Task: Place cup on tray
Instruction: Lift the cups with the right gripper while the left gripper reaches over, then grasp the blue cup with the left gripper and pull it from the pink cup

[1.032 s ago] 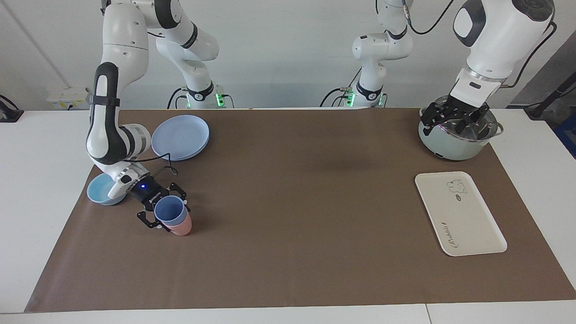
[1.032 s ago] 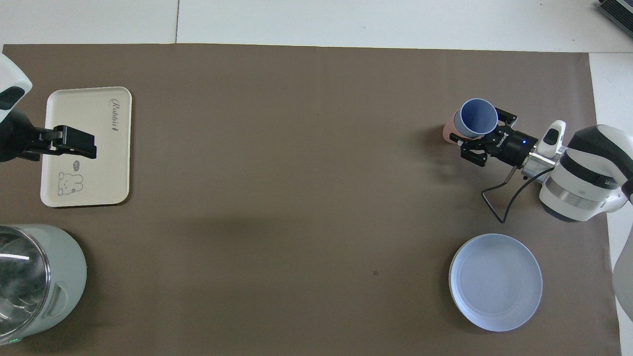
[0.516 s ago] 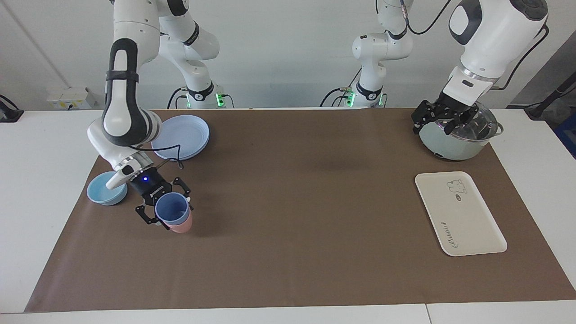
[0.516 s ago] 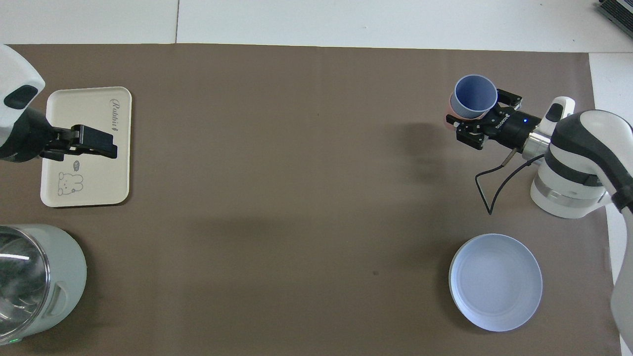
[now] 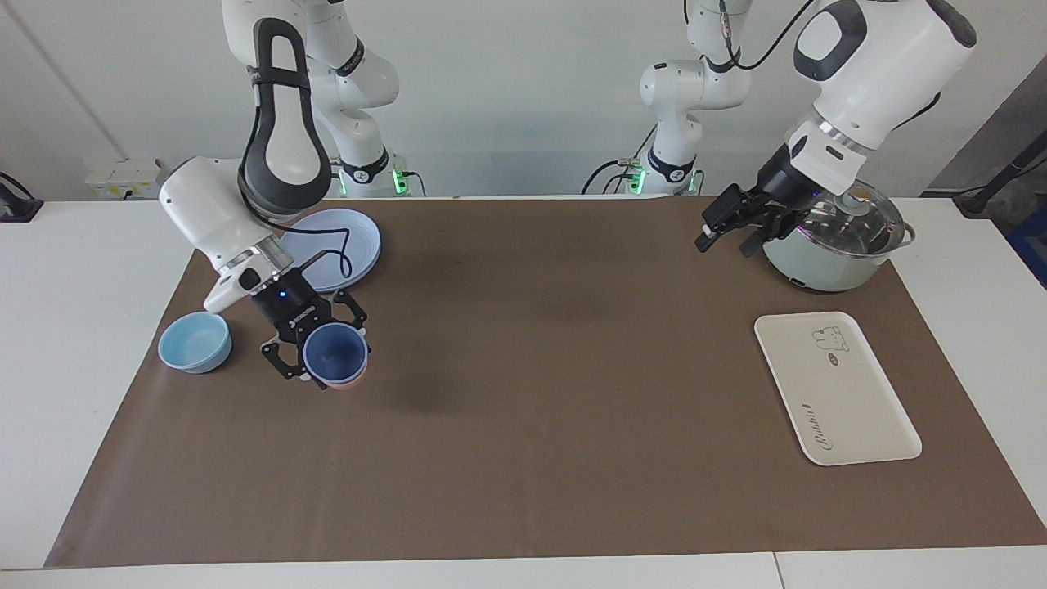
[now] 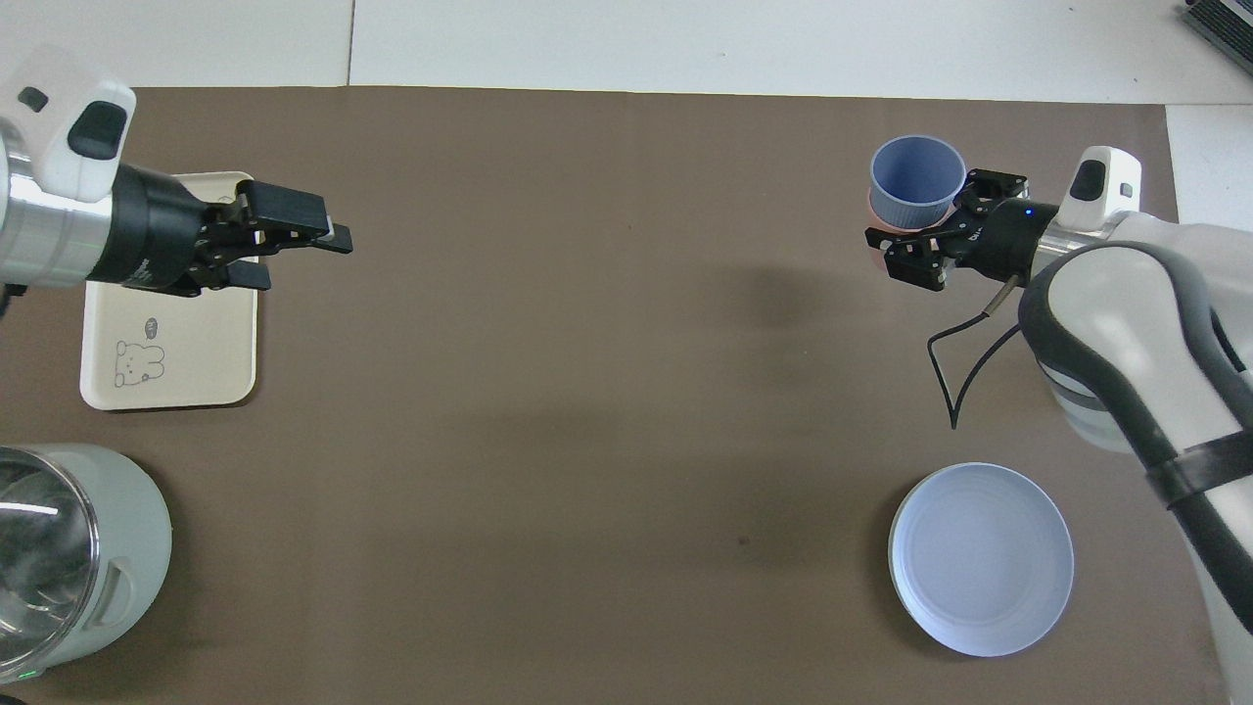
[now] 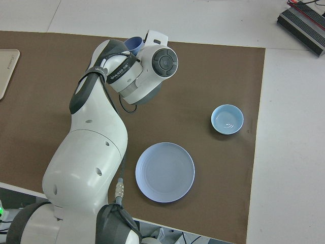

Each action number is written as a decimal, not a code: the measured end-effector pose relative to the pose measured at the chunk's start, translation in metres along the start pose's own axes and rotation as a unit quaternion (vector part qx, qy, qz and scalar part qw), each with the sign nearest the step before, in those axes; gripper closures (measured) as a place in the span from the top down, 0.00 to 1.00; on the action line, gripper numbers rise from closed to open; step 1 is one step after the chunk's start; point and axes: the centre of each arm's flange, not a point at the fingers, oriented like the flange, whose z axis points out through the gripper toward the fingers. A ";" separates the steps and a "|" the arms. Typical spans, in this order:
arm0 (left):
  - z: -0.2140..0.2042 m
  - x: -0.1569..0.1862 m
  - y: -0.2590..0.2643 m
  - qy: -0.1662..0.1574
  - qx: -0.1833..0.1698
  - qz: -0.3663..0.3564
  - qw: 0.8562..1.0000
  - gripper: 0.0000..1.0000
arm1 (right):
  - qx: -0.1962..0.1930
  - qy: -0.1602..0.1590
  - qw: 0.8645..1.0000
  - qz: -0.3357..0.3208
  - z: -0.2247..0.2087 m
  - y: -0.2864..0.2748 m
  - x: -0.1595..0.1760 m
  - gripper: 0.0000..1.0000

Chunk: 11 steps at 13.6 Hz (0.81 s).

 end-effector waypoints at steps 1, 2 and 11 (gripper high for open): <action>0.018 -0.003 0.021 0.004 -0.019 -0.014 1.000 1.00 | -0.009 -0.023 1.000 -0.005 -0.001 -0.012 0.013 0.84; 0.038 -0.007 0.040 0.002 -0.035 -0.021 0.999 1.00 | -0.021 -0.044 0.999 -0.010 -0.001 -0.024 0.026 0.84; 0.152 -0.064 0.164 0.045 -0.156 -0.043 0.986 0.78 | -0.126 -0.191 0.971 -0.070 0.009 -0.136 0.109 0.84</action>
